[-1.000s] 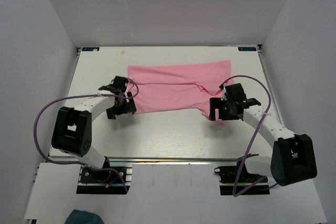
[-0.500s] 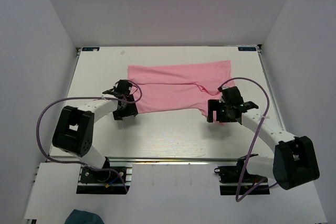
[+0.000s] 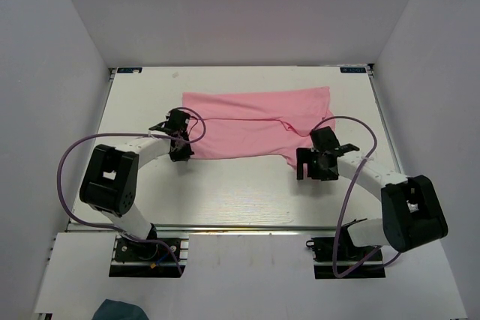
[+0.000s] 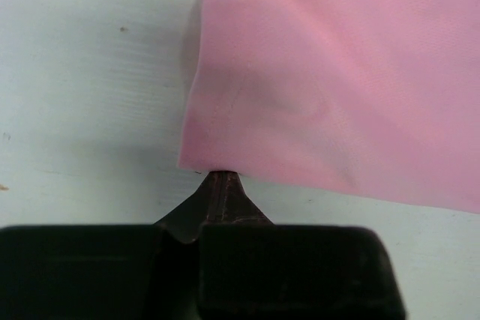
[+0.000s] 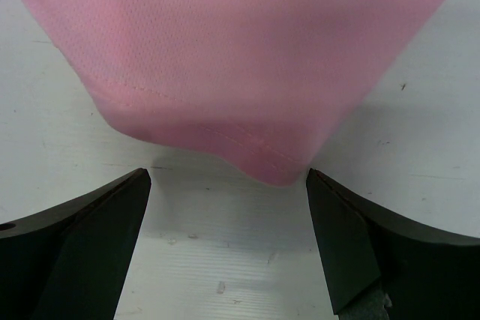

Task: Fold and stack the t-shirts
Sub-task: Grap the side of the flattened tshirt closest away from the robot with both arms

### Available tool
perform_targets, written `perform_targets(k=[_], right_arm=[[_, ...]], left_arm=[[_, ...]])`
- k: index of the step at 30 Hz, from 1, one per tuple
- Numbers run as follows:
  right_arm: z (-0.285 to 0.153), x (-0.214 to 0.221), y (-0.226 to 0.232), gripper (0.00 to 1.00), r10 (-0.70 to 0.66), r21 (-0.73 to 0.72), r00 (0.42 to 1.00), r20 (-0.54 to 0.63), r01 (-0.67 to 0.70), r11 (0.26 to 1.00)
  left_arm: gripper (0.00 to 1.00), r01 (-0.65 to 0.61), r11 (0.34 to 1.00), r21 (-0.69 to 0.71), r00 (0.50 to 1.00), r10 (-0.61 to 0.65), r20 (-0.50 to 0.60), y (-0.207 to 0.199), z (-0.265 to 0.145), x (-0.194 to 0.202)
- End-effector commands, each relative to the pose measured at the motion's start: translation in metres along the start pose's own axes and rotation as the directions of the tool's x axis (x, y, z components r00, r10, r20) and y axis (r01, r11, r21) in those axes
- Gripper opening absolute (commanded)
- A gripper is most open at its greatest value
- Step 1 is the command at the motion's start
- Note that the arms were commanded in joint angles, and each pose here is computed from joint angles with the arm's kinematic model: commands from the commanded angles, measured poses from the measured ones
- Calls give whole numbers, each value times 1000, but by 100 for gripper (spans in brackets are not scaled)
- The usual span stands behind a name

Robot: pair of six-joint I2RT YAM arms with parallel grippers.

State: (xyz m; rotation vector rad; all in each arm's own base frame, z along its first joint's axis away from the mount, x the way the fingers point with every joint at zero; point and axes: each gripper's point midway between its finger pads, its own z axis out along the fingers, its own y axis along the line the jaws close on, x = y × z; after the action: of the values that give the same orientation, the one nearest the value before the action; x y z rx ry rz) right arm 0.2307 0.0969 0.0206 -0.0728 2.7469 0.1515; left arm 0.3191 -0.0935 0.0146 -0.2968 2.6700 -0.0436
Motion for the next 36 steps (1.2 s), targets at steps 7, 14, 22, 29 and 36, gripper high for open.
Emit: perform_targets(k=[7, 14, 22, 29, 36], right_arm=[[19, -24, 10, 51, 27, -1, 998, 55, -27, 1000], [1, -53, 11, 0, 52, 23, 992, 119, -55, 998], [-12, -94, 16, 0, 52, 40, 987, 149, -59, 997], [-15, -144, 23, 0, 62, 26, 983, 170, -67, 997], [-6, -130, 31, 0, 37, -33, 994, 106, -34, 999]], left_arm=[[0, -43, 996, 81, 997, 37, 74, -14, -11, -16], [0, -51, 991, 126, 994, 39, 101, -31, -23, -41], [0, -40, 988, 151, 985, 14, 171, -46, -31, -89], [1, -36, 999, 38, 995, 32, 96, -31, -22, -85], [93, -2, 1000, -13, 999, 2, 46, -10, -23, -51]])
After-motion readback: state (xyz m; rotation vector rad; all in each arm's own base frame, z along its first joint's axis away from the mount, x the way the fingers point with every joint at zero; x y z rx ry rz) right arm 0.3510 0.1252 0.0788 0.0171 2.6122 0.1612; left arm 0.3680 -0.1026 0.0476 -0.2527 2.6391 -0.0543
